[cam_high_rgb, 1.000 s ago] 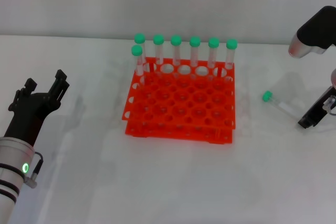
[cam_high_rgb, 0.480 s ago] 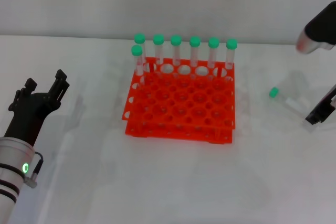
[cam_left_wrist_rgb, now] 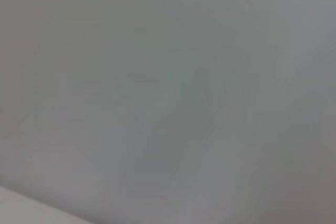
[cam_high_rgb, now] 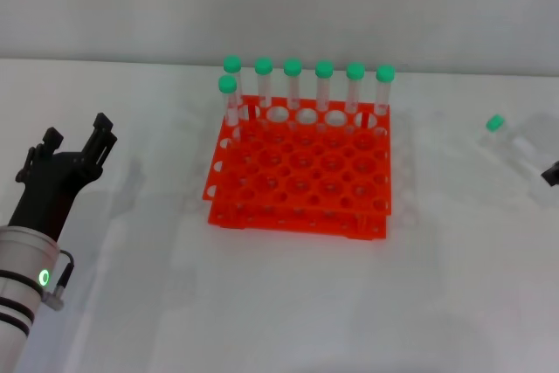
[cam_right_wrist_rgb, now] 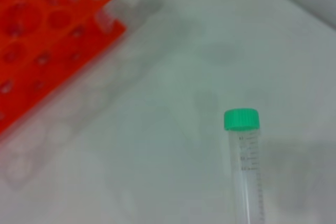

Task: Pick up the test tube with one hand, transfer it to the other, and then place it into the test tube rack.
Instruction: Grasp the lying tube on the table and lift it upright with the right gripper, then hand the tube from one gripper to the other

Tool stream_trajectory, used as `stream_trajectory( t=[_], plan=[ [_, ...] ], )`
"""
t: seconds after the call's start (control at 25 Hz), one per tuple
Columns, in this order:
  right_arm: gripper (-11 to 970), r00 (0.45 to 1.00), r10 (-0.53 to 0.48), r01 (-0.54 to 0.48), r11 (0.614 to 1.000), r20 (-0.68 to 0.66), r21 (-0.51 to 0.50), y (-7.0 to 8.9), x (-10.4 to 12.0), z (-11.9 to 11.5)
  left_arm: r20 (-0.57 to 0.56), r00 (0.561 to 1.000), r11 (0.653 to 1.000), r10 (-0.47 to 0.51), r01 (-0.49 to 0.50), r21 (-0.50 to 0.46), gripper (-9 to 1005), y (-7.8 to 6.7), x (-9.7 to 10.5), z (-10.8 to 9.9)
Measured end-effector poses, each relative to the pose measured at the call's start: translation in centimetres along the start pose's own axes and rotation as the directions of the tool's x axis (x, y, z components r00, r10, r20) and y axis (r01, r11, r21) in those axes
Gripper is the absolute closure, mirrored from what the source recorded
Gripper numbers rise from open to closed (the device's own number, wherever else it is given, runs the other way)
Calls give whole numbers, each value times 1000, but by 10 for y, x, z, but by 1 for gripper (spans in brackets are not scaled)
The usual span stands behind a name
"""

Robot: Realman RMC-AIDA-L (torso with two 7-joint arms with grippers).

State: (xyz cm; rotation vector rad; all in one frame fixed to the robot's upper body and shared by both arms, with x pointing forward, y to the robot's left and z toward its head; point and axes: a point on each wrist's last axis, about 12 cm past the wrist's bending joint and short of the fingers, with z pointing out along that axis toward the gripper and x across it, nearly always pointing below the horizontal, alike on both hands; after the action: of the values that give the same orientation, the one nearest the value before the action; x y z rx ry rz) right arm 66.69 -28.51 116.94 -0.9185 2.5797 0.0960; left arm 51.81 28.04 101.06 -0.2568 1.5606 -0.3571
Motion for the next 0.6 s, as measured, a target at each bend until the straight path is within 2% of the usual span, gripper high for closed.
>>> stream_trajectory(
  t=[0.12, 0.32, 0.52, 0.6],
  plan=[
    [773, 997, 43, -42, 999, 68, -17, -6, 9, -5, 26, 1000, 1000, 4, -4, 13, 135, -1, -3, 0],
    [772, 958, 101, -65, 988, 267, -142, -9, 33, -9, 45, 999, 1000, 8, -9, 29, 134, -3, -6, 3],
    [772, 862, 172, -79, 975, 476, -209, -9, 61, -10, 56, 998, 999, 9, -12, 48, 134, -7, -9, 8],
    [772, 791, 202, -82, 970, 578, -227, -9, 73, -13, 63, 998, 998, 10, -14, 57, 134, -9, -10, 10]
  ],
)
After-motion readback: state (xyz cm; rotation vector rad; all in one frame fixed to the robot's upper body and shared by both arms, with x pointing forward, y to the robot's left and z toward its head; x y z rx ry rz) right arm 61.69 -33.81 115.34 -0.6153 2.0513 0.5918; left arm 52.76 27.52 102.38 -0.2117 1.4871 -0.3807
